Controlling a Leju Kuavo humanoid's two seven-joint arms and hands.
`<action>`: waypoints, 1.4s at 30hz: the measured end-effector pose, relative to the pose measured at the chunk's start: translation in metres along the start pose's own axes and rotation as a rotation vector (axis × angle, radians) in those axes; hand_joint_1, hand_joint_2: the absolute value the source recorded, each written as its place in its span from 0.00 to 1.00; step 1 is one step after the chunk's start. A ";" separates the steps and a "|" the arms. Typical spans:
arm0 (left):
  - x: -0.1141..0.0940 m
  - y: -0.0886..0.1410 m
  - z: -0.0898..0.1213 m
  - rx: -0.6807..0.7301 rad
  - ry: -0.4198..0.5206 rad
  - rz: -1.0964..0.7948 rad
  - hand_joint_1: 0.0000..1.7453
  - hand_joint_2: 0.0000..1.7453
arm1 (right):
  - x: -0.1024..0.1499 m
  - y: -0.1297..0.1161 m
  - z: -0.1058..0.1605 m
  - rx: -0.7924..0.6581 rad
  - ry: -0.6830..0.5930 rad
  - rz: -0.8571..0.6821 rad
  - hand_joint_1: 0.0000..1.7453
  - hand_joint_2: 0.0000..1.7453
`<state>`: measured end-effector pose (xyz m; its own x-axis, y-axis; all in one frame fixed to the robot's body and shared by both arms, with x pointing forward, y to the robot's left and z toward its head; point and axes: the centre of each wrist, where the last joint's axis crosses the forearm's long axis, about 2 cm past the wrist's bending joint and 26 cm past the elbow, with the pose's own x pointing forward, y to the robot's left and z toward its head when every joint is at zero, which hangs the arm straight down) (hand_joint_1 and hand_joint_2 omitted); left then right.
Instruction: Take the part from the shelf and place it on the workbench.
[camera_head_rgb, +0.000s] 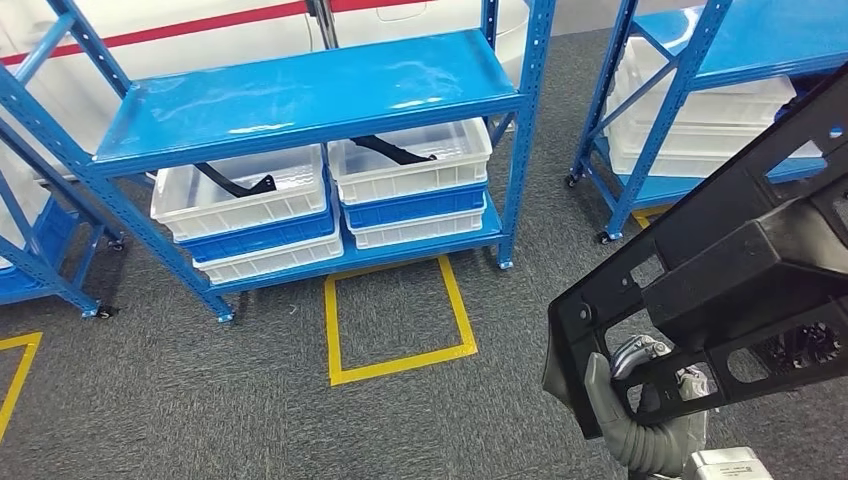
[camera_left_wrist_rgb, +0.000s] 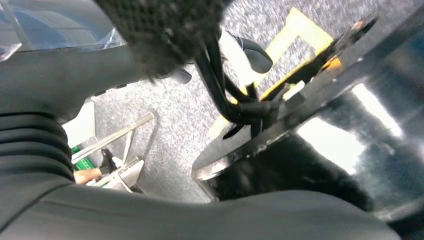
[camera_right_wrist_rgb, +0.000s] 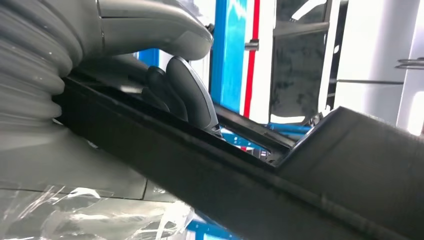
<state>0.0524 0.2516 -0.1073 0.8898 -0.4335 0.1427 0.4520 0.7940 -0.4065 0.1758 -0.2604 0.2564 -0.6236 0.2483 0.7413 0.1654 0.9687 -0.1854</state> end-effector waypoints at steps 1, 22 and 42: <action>0.000 0.000 0.000 -0.005 -0.002 -0.001 0.00 1.00 | 0.000 0.000 0.000 -0.003 0.000 0.007 1.00 1.00; -0.005 -0.003 -0.001 -0.019 0.021 -0.003 0.00 1.00 | 0.000 -0.002 0.001 -0.002 -0.007 0.041 1.00 1.00; 0.000 0.000 0.000 -0.013 0.017 -0.010 0.00 1.00 | 0.001 -0.003 0.002 -0.003 -0.011 0.045 1.00 1.00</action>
<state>0.0525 0.2515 -0.1071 0.8839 -0.4487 0.1320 0.4602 0.7837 -0.4172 0.1734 -0.2629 0.2564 -0.6240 0.2913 0.7251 0.1955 0.9566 -0.2160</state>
